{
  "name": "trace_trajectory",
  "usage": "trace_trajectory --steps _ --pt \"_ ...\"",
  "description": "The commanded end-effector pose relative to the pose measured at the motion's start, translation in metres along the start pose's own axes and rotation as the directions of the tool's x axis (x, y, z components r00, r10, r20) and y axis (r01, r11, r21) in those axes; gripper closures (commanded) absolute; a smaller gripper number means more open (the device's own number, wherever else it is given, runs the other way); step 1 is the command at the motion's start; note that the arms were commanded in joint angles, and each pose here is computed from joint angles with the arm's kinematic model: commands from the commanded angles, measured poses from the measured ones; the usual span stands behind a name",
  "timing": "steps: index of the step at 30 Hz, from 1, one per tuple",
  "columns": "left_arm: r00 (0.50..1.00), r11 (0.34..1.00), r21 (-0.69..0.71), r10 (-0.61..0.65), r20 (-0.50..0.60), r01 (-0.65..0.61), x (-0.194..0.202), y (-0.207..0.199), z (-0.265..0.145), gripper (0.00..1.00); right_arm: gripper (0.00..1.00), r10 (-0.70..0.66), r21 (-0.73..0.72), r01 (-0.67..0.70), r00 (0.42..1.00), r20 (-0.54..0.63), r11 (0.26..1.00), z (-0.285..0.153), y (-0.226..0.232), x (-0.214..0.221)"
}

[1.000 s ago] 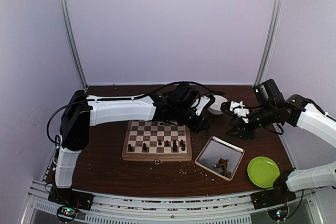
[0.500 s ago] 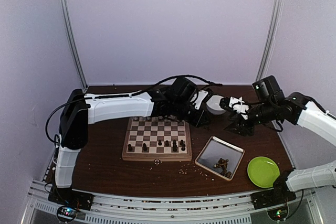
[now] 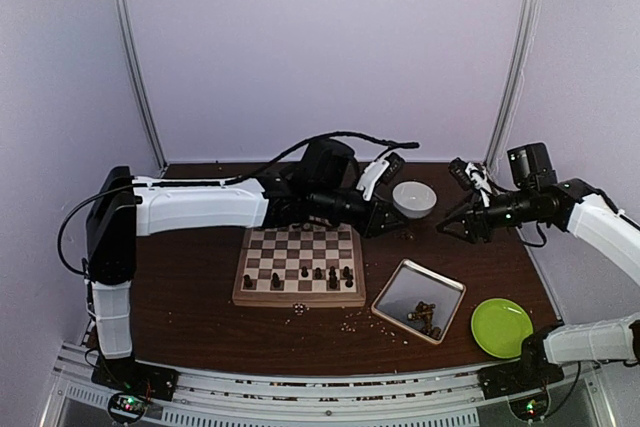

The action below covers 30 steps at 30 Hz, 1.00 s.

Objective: Set up the chess pieces on the board
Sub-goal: Adjust the chess pile.

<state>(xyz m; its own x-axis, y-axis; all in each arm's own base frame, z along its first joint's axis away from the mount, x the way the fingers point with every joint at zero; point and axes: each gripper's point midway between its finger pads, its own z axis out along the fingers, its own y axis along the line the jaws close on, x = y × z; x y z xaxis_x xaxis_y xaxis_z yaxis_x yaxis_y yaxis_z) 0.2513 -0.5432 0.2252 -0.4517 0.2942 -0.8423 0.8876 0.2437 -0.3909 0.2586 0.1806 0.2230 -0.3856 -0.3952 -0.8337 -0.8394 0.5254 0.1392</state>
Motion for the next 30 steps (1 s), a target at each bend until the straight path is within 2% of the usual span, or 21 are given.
trace_trajectory --steps 1,3,5,8,11,14,22,30 --pt "0.975 0.978 0.152 0.113 0.19 -0.143 -0.053 -0.043 -0.024 0.97 0.52 0.119 -0.171 -0.108 0.991 0.058 0.979 0.005 0.013 -0.017" --pt "0.972 0.972 0.168 0.128 0.195 -0.162 -0.053 -0.046 -0.027 0.97 0.5 0.127 -0.218 -0.119 0.992 0.024 0.969 0.006 0.017 -0.017" --pt "0.972 0.976 0.153 0.122 0.203 -0.154 -0.056 -0.045 -0.029 0.97 0.42 0.102 -0.249 -0.096 0.995 0.01 0.964 0.004 0.023 -0.015" --pt "0.963 0.983 0.138 0.082 0.256 -0.121 -0.066 -0.046 -0.037 0.97 0.38 0.046 -0.269 -0.03 0.998 0.053 0.963 -0.002 0.034 -0.013" --pt "0.954 0.99 0.12 0.04 0.298 -0.079 -0.078 -0.044 -0.042 0.97 0.35 -0.004 -0.223 0.029 0.994 0.111 0.974 -0.006 0.035 -0.021" --pt "0.944 0.99 0.132 0.006 0.331 -0.052 -0.086 -0.045 -0.045 0.97 0.35 -0.046 -0.18 0.073 0.988 0.148 0.981 -0.005 0.032 -0.035" --pt "0.927 0.989 0.149 -0.045 0.371 -0.011 -0.099 -0.047 -0.05 0.97 0.35 -0.122 -0.201 0.158 0.976 0.18 0.967 0.008 0.047 -0.06" --pt "0.914 0.981 0.192 -0.078 0.397 0.0 -0.103 -0.053 -0.053 0.97 0.39 -0.113 -0.206 0.16 0.969 0.22 0.965 0.013 0.047 -0.073"
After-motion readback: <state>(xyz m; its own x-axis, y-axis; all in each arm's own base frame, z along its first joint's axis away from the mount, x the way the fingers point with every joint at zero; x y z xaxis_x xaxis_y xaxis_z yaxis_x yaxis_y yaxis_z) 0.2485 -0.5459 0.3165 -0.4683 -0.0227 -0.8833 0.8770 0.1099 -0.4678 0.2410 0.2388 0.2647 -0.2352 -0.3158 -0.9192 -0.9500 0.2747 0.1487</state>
